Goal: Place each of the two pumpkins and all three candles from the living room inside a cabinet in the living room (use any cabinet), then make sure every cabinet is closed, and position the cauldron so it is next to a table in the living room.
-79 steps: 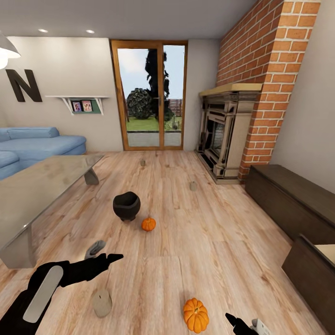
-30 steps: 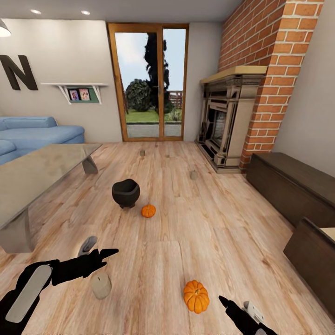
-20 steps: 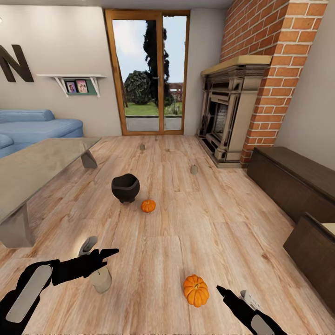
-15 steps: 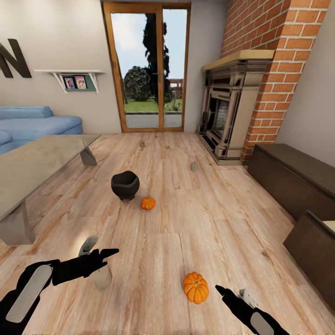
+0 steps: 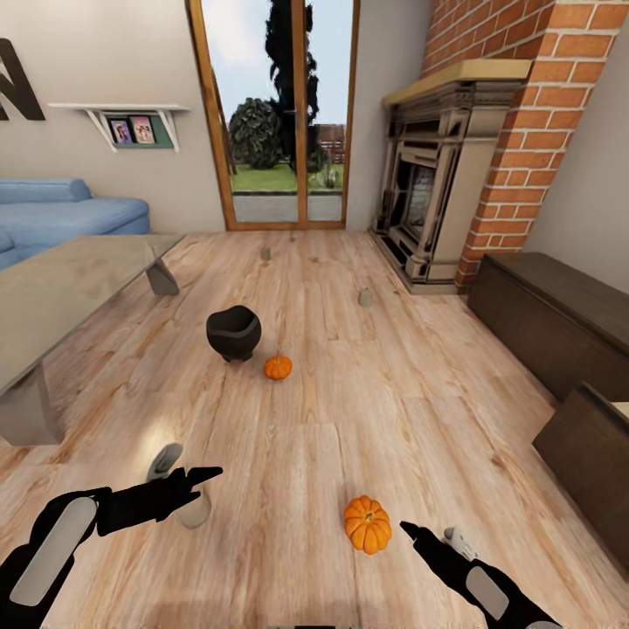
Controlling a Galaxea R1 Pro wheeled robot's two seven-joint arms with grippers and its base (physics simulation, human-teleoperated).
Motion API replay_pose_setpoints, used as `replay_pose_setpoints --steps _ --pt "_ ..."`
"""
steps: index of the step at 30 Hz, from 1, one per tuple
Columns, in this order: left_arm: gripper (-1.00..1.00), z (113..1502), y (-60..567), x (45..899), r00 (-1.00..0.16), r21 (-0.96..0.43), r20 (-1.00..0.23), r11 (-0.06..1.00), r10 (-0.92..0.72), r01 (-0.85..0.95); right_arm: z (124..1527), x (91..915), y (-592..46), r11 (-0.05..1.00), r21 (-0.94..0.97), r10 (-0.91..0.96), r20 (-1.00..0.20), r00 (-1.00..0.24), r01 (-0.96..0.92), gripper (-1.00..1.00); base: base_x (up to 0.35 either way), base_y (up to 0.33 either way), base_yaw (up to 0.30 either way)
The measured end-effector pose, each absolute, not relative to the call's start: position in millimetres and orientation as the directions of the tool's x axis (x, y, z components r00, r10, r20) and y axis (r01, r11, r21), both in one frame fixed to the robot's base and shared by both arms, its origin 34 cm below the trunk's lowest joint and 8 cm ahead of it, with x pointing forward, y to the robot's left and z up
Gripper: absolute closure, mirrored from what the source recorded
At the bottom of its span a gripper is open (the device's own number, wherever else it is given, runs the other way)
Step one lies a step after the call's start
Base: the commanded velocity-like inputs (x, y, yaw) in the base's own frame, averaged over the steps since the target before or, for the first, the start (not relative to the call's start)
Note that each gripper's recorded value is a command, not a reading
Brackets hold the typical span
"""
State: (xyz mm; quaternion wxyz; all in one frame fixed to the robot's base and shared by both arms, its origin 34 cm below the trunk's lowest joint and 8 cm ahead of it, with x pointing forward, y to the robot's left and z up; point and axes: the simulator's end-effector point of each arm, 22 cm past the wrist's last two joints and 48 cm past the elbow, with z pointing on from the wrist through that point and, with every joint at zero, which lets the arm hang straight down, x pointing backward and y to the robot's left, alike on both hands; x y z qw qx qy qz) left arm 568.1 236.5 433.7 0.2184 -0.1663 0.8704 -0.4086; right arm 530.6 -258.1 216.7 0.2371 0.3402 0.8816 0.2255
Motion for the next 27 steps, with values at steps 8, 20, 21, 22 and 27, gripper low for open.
replay_pose_setpoints --steps 8,20,21,22,27 --pt "-1.0 417 237 565 -0.857 -0.78 -0.216 0.611 -0.468 -0.137 203 523 -256 0.664 0.553 0.707 -0.243 -0.665 0.504 -1.0 0.0 0.0 0.0" --pt "-1.0 391 237 560 -0.866 -0.772 -0.171 0.61 -0.469 -0.178 192 515 -239 0.63 0.608 0.706 -0.189 -0.683 0.483 -1.0 0.0 0.0 0.0" --pt "-1.0 389 237 560 -0.867 -0.771 -0.167 0.61 -0.469 -0.181 190 514 -239 0.629 0.608 0.706 -0.184 -0.684 0.485 -1.0 0.0 0.0 0.0" --pt "-1.0 387 237 559 -0.868 -0.771 -0.163 0.61 -0.469 -0.185 188 512 -239 0.628 0.606 0.706 -0.18 -0.685 0.488 -1.0 0.0 0.0 0.0" --pt "-1.0 377 237 557 -0.871 -0.767 -0.146 0.609 -0.469 -0.2 179 505 -237 0.626 0.598 0.706 -0.162 -0.689 0.5 -1.0 0.0 0.0 0.0"
